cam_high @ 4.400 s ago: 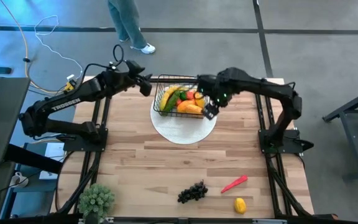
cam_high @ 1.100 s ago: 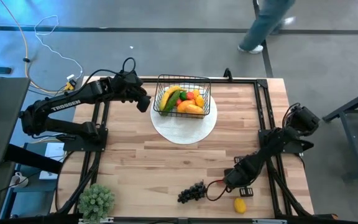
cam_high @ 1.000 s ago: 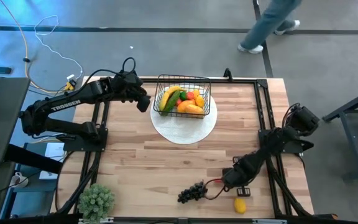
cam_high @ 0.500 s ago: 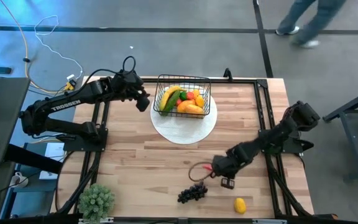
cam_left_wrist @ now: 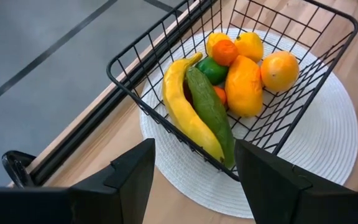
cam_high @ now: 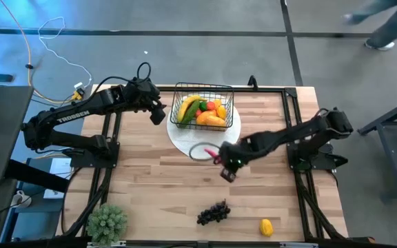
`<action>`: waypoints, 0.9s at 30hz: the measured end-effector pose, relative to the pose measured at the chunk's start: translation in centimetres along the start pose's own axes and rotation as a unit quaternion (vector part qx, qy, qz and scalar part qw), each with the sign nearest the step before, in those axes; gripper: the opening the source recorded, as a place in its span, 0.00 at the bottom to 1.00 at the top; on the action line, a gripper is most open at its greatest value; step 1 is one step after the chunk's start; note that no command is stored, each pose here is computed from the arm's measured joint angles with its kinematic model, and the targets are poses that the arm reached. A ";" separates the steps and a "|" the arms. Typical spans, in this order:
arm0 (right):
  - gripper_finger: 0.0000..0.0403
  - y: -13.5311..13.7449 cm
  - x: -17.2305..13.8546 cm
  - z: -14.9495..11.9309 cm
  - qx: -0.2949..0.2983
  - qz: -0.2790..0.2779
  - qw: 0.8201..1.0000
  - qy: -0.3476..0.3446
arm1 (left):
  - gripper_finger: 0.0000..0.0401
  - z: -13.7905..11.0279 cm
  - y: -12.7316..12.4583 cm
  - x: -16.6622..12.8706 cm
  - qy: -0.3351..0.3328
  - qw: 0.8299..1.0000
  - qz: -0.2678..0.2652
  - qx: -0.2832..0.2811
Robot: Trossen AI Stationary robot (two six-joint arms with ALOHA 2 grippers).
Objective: Build produce basket
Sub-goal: Put the carrot into the wire basket
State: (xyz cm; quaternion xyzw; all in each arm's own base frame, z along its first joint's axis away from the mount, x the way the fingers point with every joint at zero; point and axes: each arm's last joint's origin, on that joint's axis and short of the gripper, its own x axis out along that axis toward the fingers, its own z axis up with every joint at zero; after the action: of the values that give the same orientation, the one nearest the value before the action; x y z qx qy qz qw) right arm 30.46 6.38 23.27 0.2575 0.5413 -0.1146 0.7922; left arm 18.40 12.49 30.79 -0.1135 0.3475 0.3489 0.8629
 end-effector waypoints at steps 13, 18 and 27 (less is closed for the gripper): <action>0.11 -3.2 -6.0 8.5 -0.035 -0.036 0.985 -0.166 | 0.52 -0.1 0.0 0.0 0.004 1.000 -0.002 0.006; 0.11 -5.2 -8.3 11.4 -0.099 -0.060 0.967 -0.227 | 0.52 -0.1 0.0 0.0 0.004 1.000 -0.002 0.005; 0.11 -9.3 -10.2 14.3 -0.293 -0.154 0.905 -0.267 | 0.52 -0.1 0.0 0.0 0.003 0.999 0.000 -0.034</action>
State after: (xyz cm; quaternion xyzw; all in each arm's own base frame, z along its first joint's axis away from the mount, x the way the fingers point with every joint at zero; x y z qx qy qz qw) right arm 33.67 -10.02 34.02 -0.1136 0.3513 -0.1361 0.9193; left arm 18.36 12.46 30.75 -0.1434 0.3384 0.3603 0.8574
